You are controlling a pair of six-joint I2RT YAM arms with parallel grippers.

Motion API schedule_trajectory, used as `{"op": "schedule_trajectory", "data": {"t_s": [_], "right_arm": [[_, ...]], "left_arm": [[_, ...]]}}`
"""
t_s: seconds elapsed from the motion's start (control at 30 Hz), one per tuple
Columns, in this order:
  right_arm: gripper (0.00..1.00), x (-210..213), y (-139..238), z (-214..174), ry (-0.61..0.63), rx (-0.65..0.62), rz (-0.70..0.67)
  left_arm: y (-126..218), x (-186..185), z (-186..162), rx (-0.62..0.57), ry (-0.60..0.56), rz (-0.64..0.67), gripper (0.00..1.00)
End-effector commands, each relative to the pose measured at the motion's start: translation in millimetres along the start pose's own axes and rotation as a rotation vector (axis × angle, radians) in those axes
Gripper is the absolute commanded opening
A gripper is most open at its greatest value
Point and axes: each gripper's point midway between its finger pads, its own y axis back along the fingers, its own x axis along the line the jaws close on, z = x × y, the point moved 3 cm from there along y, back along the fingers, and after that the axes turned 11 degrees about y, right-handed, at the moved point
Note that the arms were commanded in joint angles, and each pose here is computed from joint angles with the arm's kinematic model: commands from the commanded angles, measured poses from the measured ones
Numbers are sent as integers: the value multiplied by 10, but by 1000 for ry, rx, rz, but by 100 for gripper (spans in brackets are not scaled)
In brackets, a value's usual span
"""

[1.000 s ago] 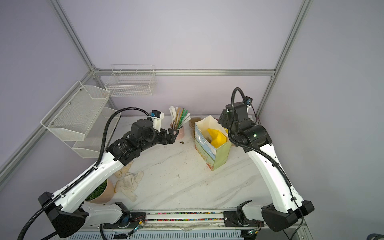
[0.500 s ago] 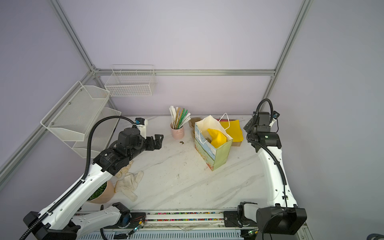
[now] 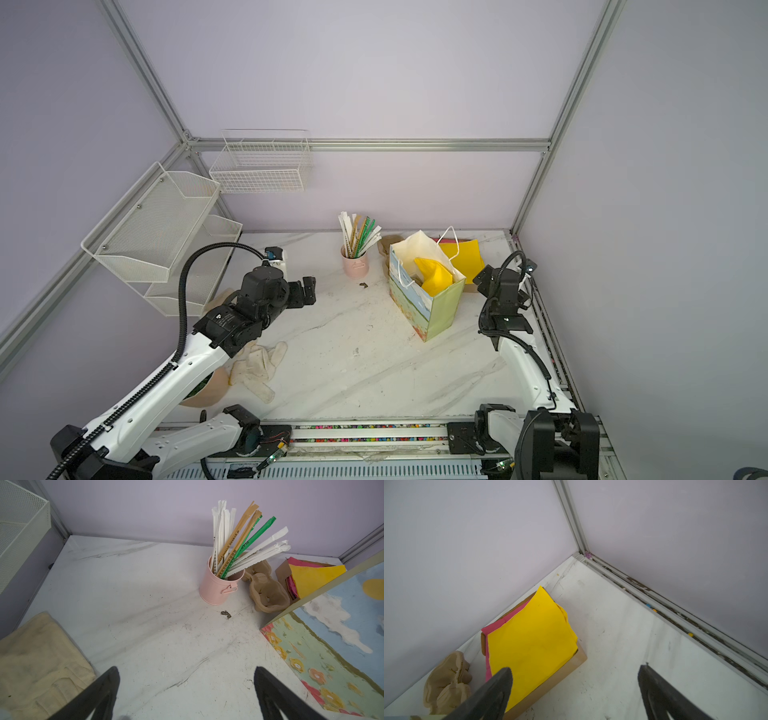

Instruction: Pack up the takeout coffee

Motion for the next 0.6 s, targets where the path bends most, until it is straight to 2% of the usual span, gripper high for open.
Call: {"op": "schedule_trajectory", "data": {"t_s": [0.0,0.23,0.4,0.57], "right_arm": [[97,208,-97,137,71,-136,43],[97,187,-157,-83,123,-203,65],[97,152,-181,-322,132,-206,81],[97,164,-215,-462,194,-248,66]], "left_arm": [[-39,170,54,-73,20,73,100],[-182,449,-6,-146,13,213,100],[-309,668,-54,-130,25,312,100],[-484,815,-149,-93,24,381,100]]}}
